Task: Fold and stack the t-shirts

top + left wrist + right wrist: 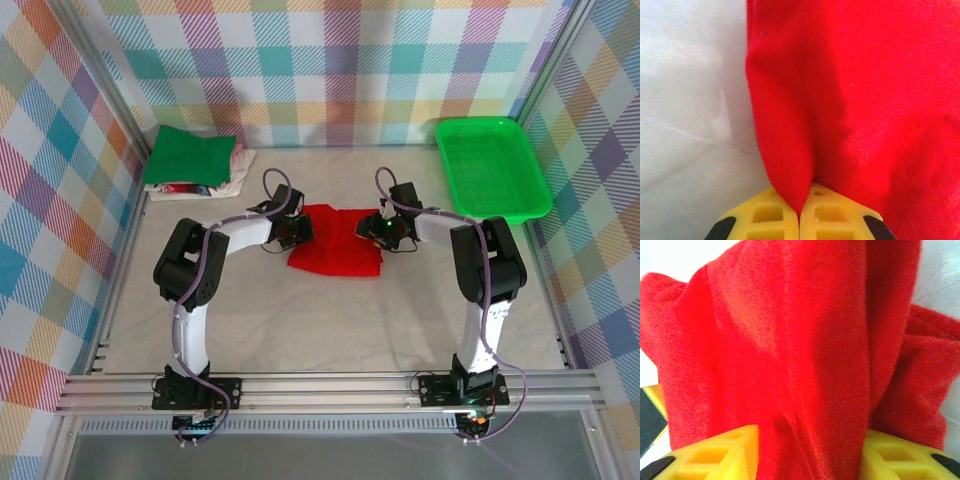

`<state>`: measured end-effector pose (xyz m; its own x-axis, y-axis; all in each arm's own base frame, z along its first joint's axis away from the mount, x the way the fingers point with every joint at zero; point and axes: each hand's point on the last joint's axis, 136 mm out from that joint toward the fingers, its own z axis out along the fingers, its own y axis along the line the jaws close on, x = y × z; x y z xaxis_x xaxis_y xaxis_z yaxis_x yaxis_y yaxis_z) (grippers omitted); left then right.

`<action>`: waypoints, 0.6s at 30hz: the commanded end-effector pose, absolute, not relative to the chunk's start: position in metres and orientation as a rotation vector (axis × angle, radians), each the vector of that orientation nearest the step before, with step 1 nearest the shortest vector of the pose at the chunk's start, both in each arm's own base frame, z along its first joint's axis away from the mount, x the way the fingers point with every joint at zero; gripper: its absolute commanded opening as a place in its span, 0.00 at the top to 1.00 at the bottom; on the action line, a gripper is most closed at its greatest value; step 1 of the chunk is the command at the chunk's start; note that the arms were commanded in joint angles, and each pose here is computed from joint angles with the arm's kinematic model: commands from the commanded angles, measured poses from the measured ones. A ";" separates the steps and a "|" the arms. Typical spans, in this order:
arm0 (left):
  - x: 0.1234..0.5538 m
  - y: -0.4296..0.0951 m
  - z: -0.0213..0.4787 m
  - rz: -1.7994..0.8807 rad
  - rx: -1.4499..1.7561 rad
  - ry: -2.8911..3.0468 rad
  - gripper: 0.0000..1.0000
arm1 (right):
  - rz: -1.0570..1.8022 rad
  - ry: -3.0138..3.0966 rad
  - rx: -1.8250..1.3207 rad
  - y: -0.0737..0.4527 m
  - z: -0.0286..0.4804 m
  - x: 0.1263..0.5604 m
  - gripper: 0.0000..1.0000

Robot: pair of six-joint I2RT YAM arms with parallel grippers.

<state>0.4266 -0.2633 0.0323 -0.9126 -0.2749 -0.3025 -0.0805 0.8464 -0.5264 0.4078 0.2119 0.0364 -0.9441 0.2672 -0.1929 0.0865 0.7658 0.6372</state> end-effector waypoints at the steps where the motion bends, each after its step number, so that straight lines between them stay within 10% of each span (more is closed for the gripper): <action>1: 0.430 -0.273 0.036 -0.812 -0.245 2.631 1.00 | 0.996 2.653 0.278 0.208 0.050 0.406 0.52; 18: 0.448 -0.176 0.055 -0.411 -0.259 2.603 1.00 | 0.640 2.374 0.166 0.146 0.137 0.395 0.24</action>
